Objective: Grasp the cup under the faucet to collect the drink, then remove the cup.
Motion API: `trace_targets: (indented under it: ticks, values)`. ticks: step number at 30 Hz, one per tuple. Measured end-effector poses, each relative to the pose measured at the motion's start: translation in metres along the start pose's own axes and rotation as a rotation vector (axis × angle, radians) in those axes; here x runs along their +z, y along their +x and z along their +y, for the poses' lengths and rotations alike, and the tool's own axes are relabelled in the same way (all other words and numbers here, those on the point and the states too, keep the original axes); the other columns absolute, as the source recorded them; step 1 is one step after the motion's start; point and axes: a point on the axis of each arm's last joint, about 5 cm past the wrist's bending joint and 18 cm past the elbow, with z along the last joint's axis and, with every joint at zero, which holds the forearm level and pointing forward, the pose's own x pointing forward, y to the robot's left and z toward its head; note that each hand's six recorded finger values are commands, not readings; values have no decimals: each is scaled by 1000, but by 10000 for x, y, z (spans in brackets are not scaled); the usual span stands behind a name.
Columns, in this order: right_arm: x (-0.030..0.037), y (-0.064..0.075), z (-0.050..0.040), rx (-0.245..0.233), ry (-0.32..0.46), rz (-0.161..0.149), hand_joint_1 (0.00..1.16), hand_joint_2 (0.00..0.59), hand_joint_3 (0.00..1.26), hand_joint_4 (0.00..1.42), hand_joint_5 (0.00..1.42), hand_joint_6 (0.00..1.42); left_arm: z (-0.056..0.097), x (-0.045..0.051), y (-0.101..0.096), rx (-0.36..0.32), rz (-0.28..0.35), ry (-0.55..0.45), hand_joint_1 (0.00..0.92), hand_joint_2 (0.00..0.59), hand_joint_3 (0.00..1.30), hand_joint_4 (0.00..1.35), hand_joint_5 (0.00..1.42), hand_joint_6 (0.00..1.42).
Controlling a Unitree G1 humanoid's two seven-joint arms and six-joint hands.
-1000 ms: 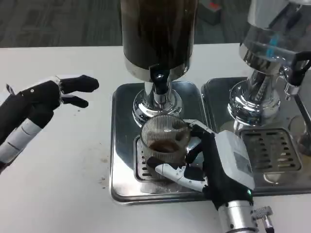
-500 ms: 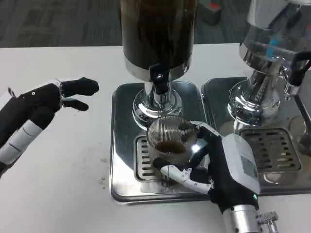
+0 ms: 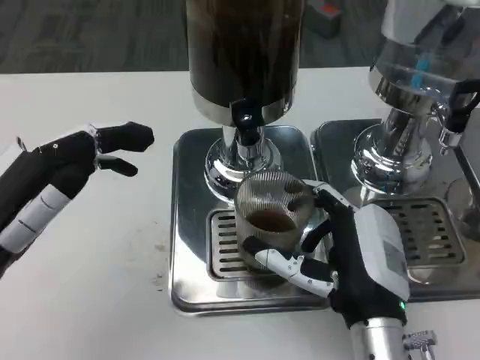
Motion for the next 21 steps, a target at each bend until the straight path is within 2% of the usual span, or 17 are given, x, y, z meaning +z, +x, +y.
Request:
trace_targets:
  ticks: [6, 21]
  values:
    - [-7, -25, -22, -12, 3, 9, 598, 189, 515, 703, 890, 1288, -19, -36, 2, -10, 20, -11, 0, 131, 327, 275, 254, 430]
    - [28, -77, -166, -90, 21, -1, 632, 195, 534, 707, 917, 1288, -56, -91, 29, -38, 25, -12, 0, 127, 318, 275, 254, 412]
